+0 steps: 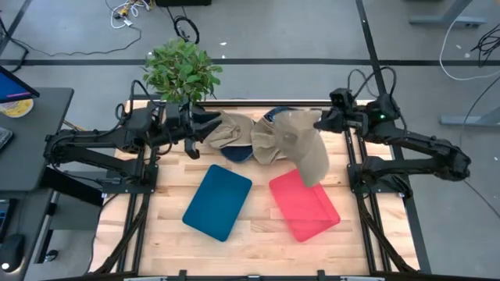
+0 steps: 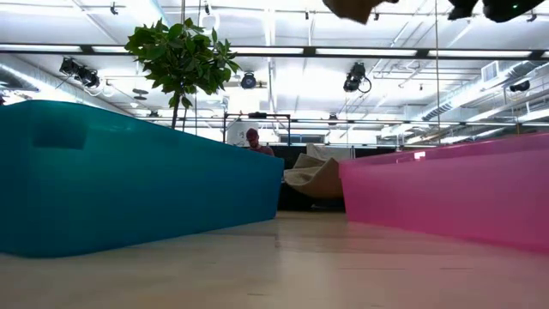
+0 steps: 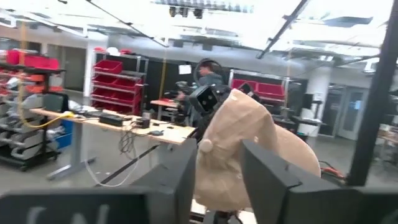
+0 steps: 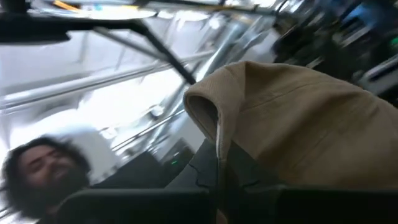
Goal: Pick & Place hat
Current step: Put the brown cap into the blue bin
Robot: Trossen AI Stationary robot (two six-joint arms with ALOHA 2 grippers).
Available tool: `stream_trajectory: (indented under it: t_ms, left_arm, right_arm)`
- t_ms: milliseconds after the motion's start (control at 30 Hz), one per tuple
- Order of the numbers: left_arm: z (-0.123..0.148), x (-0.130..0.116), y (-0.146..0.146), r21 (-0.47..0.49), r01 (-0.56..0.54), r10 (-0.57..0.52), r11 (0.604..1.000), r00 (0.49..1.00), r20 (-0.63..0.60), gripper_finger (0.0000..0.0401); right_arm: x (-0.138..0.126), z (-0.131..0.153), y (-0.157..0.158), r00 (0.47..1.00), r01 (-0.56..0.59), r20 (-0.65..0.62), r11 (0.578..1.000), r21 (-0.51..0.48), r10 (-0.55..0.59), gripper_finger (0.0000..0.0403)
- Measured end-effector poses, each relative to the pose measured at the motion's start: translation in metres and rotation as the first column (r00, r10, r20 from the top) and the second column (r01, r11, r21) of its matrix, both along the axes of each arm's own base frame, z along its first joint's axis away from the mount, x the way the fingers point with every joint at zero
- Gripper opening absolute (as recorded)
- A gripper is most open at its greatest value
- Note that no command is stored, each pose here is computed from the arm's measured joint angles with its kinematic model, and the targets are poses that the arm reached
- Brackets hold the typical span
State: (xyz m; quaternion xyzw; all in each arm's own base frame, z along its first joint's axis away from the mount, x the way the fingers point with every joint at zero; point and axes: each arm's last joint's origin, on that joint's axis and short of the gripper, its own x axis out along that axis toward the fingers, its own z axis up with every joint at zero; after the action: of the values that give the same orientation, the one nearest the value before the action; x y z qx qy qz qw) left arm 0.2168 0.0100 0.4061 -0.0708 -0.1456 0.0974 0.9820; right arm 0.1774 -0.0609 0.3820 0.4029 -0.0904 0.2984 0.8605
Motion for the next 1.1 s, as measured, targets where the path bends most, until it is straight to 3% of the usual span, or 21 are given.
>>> stream_trajectory:
  t_ms: [233, 400, 567, 800, 1100]
  left_arm:
    - [-0.009, 0.026, -0.003, 0.039, 0.123, -0.123, 0.992, 0.992, 0.016, 0.0217]
    - [-0.026, 0.053, -0.004, 0.032, 0.169, -0.169, 0.985, 0.986, -0.012, 0.025]
    - [-0.045, 0.076, -0.006, -0.021, 0.278, -0.279, 0.96, 0.96, -0.03, 0.0256]
    - [-0.057, 0.092, -0.011, -0.114, 0.472, -0.473, 0.874, 0.881, 0.022, 0.0257]
    - [-0.06, 0.098, -0.013, -0.139, 0.554, -0.551, 0.821, 0.832, 0.057, 0.0257]
  right_arm:
    - [0.034, -0.013, 0.019, 0.987, -0.16, -0.009, 0.986, 0.047, 0.161, 0.0]
    - [0.054, -0.027, 0.03, 0.972, -0.228, -0.05, 0.971, 0.07, 0.231, 0.0]
    - [0.066, -0.033, 0.037, 0.962, -0.266, -0.034, 0.96, 0.092, 0.27, 0.0]
    - [0.072, -0.037, 0.042, 0.958, -0.279, -0.031, 0.953, 0.115, 0.284, 0.0]
    - [0.073, -0.037, 0.041, 0.967, -0.248, -0.018, 0.961, 0.123, 0.252, 0.0]
